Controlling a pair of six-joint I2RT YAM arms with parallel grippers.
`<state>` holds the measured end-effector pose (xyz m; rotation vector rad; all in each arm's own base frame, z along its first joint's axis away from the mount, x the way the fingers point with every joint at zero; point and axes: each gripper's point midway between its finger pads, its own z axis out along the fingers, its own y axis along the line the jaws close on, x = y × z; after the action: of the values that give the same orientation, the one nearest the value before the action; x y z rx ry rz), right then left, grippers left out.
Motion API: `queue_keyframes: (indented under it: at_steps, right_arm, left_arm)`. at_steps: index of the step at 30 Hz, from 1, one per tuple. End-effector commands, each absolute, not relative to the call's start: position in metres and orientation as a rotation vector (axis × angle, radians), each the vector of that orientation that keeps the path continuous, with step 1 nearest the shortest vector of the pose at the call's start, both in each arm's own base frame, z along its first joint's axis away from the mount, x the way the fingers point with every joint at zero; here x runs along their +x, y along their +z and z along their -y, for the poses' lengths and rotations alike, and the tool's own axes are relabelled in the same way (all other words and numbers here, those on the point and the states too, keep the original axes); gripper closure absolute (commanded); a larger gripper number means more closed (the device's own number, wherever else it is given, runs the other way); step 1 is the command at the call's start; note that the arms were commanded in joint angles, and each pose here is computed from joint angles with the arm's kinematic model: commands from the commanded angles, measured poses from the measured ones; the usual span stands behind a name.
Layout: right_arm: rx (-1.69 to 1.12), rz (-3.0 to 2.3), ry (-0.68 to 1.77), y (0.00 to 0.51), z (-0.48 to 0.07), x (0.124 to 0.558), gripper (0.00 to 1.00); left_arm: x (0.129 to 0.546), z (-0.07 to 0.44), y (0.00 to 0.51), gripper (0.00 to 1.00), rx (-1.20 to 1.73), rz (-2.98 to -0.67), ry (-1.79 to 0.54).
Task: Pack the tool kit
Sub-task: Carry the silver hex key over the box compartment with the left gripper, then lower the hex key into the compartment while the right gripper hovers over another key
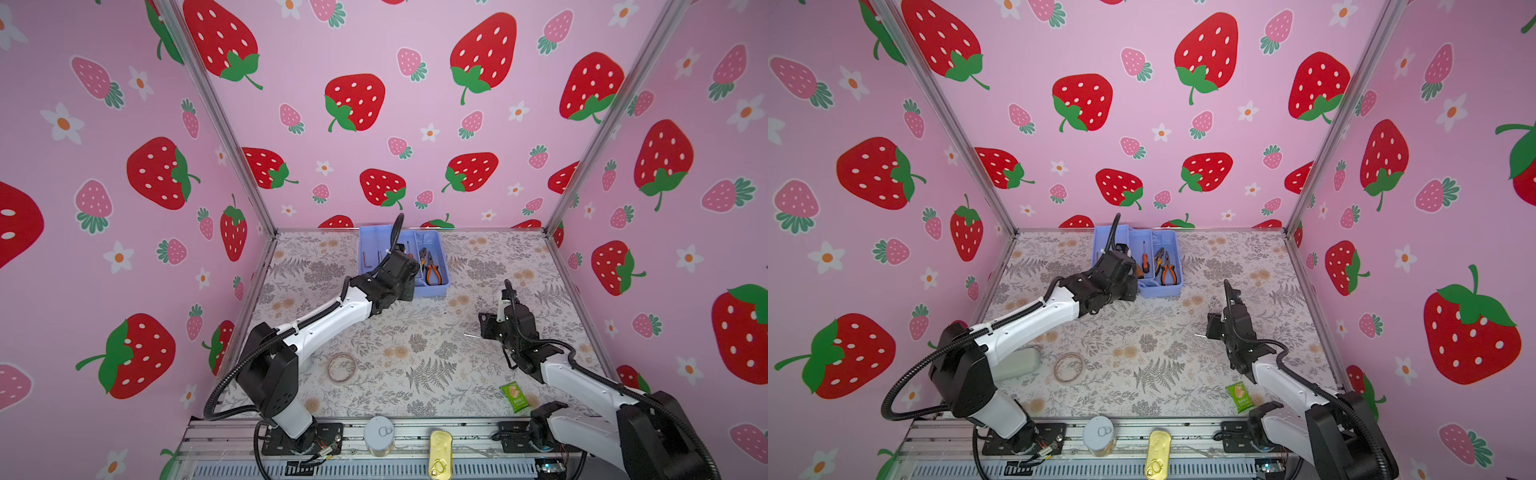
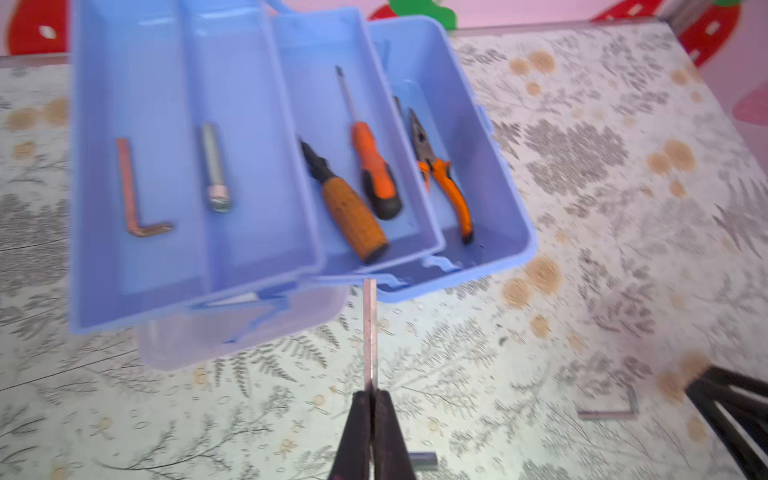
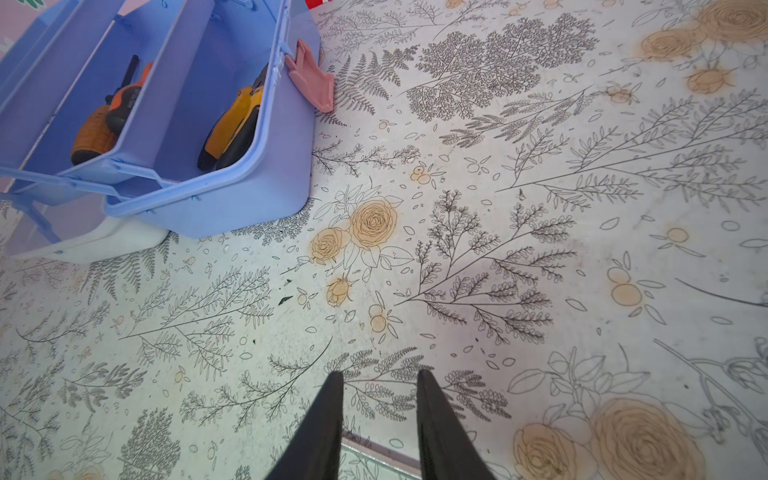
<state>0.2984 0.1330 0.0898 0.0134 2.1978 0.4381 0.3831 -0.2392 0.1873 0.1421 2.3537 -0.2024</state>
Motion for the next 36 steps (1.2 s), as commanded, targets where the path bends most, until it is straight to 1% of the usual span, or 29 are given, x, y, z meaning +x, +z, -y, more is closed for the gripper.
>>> queue_keyframes:
  at_steps: [1,5,8,12,17,23,24,25,26,28,30,36]
  right_arm:
    - [0.018,-2.208,0.429,0.086,-0.129,0.296,0.67]
    - [0.020,-2.226,0.418,0.080,-0.127,0.297,0.67]
    - [0.021,-2.235,0.415,0.077,-0.127,0.299,0.68]
    - [0.025,-2.242,0.409,0.074,-0.125,0.299,0.68]
    - [0.028,-2.256,0.403,0.069,-0.124,0.300,0.68]
    - [0.030,-2.267,0.404,0.065,-0.124,0.303,0.68]
    - [0.030,-2.271,0.405,0.064,-0.125,0.304,0.68]
    - [0.027,-2.277,0.408,0.062,-0.126,0.304,0.68]
    - [0.025,-2.282,0.413,0.061,-0.127,0.304,0.68]
    - [0.017,-2.289,0.415,0.061,-0.128,0.304,0.68]
    - [0.014,-2.293,0.409,0.060,-0.127,0.304,0.68]
    - [0.022,-2.312,0.364,0.059,-0.120,0.300,0.67]
  left_arm:
    - [0.407,0.197,0.195,1.00,-0.019,-2.343,-0.144]
    - [0.441,0.169,0.196,1.00,-0.119,-2.337,-0.130]
    - [0.464,0.157,0.189,1.00,-0.164,-2.357,-0.146]
    - [0.488,0.158,0.185,1.00,-0.158,-2.349,-0.192]
    - [0.515,0.152,0.178,1.00,-0.145,-2.369,-0.122]
    - [0.532,0.159,0.166,1.00,-0.110,-2.405,-0.119]
    - [0.534,0.159,0.165,0.96,-0.111,-2.405,-0.118]
    - [0.535,0.158,0.164,0.89,-0.112,-2.404,-0.113]
    - [0.536,0.158,0.163,0.85,-0.112,-2.404,-0.105]
    - [0.538,0.156,0.165,0.79,-0.110,-2.398,-0.084]
    - [0.538,0.154,0.166,0.77,-0.106,-2.394,-0.068]
    - [0.532,0.151,0.177,0.75,-0.103,-2.382,-0.067]
